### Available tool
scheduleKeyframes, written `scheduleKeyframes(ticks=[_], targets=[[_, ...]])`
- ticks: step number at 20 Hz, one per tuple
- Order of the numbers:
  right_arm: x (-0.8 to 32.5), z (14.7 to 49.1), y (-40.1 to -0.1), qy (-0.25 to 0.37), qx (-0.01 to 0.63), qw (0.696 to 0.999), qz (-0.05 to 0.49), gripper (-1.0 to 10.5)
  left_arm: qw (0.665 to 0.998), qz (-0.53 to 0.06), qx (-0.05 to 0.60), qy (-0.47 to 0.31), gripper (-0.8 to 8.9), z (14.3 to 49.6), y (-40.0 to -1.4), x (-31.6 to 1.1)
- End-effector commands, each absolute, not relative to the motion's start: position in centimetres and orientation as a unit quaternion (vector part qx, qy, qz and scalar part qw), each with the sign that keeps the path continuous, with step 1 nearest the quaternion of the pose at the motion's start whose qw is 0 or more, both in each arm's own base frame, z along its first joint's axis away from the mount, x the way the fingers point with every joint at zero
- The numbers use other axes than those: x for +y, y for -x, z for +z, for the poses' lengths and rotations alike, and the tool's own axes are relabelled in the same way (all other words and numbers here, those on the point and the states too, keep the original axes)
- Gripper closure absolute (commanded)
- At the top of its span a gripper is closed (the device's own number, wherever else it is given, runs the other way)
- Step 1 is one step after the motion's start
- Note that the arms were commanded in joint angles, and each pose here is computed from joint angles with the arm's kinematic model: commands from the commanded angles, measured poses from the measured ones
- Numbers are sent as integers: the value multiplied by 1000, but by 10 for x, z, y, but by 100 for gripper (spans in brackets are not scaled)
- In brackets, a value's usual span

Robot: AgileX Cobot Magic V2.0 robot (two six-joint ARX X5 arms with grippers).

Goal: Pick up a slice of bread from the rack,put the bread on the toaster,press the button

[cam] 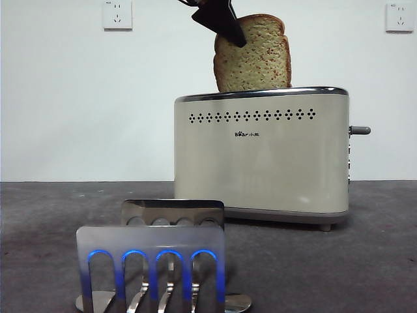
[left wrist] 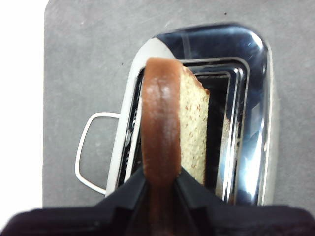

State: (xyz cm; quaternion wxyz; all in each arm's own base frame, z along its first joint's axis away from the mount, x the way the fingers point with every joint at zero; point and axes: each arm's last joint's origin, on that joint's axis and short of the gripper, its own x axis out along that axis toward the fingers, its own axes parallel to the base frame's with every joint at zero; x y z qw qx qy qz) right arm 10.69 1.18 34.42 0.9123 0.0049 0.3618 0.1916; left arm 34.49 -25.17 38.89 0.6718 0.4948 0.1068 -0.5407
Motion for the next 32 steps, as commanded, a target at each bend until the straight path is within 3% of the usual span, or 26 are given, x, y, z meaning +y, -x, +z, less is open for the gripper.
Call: scheduleKeyframes(ticks=[1,8,15,32], targets=[[12,345,-107,0,359,913,195,947,659,-555,136,-489,823,371,-349,-260],[12,345,-107,0,359,913,195,947,625,-604,143,-473,824,378,-335,-250],[12,342,-110,-4,373,907,194,947,649,-584,109,-476,824,413,-330,-236],[12,341,-109,-5,382,904,194,947,625,-606,151,-468,825,385,-344,-244]])
